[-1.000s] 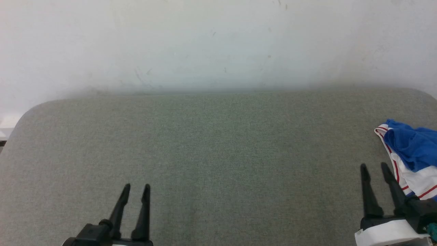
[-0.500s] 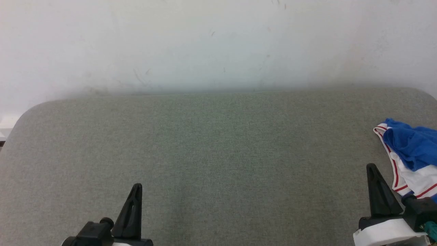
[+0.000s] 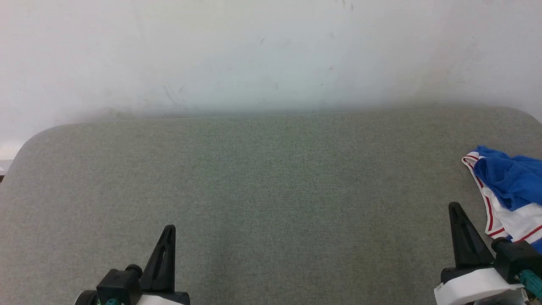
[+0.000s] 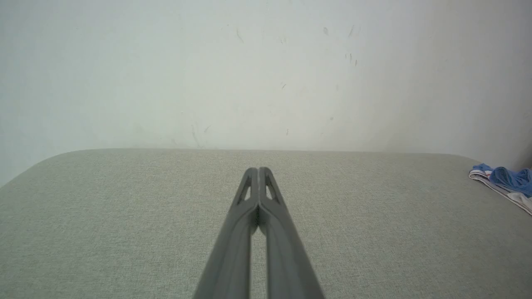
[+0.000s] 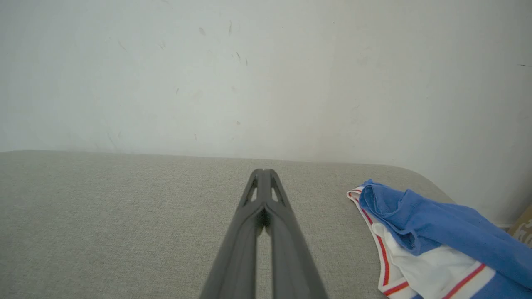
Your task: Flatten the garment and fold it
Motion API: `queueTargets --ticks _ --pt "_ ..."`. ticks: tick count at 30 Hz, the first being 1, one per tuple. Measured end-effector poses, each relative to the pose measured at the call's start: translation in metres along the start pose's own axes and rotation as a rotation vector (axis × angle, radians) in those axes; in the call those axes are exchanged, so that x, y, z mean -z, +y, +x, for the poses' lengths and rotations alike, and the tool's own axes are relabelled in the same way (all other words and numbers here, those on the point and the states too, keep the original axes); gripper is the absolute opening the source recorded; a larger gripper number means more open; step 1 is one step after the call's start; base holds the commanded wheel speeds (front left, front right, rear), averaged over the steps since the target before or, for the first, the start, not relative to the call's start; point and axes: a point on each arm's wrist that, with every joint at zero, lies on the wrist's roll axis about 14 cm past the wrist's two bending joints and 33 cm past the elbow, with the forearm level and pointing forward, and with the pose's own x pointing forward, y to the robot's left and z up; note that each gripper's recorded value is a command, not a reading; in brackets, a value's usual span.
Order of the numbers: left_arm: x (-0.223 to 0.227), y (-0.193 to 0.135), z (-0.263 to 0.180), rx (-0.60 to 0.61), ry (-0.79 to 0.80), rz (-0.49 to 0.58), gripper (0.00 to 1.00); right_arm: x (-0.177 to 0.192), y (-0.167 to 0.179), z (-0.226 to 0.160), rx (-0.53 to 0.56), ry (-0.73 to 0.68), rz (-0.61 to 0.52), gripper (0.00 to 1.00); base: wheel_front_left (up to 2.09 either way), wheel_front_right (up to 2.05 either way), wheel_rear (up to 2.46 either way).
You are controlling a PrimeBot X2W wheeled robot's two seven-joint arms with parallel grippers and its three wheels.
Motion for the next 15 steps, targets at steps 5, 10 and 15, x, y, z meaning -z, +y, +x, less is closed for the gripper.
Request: queueTargets --ticks 5,10,15 --pt "-0.0024 -0.0004 0.0045 0.003 -0.004 0.005 0.0 -0.0007 0.0009 0.0015 -0.003 0.003 -0.001 0.0 0.0 0.0 0.0" --pt "-0.0013 -0.0002 0.0055 0.002 0.004 0.01 0.0 -0.0017 0.002 0.0034 -0.006 0.005 -0.001 0.0 0.0 0.0 0.0" --pt "0.0003 0.0003 0.0063 0.0 0.013 0.024 0.0 -0.0007 0.0029 0.0034 -0.009 0.013 -0.001 0.0 0.0 0.0 0.0"
